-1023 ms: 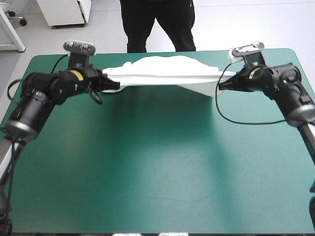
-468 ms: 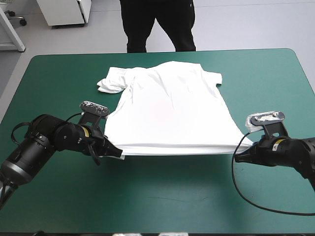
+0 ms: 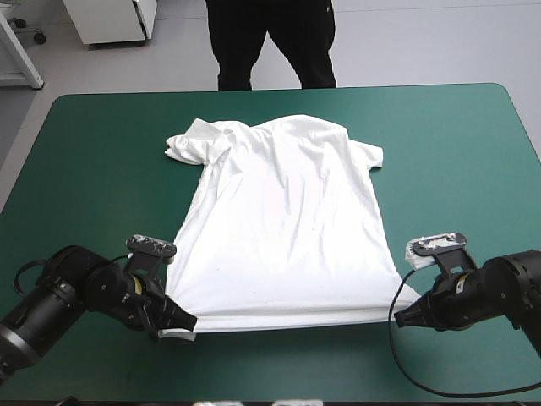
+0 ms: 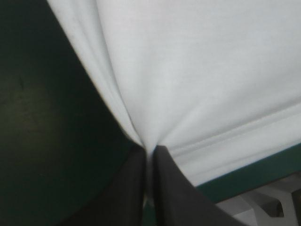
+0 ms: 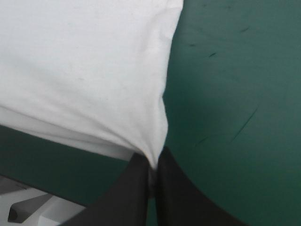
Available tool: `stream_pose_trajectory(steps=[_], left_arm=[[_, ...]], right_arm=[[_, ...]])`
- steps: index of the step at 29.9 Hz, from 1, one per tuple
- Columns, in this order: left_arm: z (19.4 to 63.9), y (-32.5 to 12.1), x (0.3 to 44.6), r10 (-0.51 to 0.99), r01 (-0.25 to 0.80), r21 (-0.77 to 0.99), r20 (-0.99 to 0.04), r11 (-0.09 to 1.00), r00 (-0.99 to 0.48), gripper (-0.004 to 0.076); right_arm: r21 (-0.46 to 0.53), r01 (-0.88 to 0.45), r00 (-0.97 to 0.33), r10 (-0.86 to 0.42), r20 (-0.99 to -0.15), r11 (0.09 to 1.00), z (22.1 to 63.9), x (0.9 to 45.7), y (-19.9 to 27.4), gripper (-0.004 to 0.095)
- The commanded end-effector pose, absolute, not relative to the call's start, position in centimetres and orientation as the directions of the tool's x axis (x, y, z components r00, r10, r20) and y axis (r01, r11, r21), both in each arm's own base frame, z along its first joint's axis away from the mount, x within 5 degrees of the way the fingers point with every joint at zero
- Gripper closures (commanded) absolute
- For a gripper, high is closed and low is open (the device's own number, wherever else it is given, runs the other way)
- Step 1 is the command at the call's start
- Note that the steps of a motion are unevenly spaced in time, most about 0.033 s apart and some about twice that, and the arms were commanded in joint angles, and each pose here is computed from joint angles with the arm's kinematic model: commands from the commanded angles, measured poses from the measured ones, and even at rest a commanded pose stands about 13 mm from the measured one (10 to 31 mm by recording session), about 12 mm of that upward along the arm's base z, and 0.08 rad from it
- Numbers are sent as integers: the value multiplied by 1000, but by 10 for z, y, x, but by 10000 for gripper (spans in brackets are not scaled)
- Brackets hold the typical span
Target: Fold the cloth
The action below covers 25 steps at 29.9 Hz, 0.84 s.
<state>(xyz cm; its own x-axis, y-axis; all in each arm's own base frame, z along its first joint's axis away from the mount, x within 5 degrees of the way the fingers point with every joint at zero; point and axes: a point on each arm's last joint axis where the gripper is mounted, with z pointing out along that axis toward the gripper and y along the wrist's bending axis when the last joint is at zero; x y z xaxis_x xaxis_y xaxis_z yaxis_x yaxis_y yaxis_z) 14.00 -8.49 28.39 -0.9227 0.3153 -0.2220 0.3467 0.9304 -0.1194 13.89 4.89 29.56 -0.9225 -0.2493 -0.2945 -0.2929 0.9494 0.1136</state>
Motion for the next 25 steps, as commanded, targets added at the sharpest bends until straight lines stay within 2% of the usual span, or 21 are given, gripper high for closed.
stream_pose_trajectory(steps=[1,6,13,15,18,22,25], left_arm=[[281,-74,123,323,337,-84,-145,938,-935,733],[273,-69,115,310,322,-85,-128,943,-942,733],[267,-67,113,313,322,-75,-112,944,-943,732],[267,-68,114,312,322,-77,-124,943,-942,718],[268,-69,114,317,329,-84,-129,941,-940,624],[267,-67,113,322,331,-69,-110,941,-940,411],[271,-67,114,322,332,-69,-124,941,-939,289]], right_arm=[[75,-293,-925,-263,-273,953,296,133,44,925],[141,-283,-938,-243,-248,949,287,124,48,925],[133,-292,-945,-265,-192,947,269,117,45,923],[123,-313,-938,-286,-194,942,269,117,45,895],[125,-322,-935,-295,-196,938,269,117,45,747],[124,-327,-933,-300,-197,937,269,117,45,444],[116,-324,-933,-297,-203,939,271,118,45,318]])
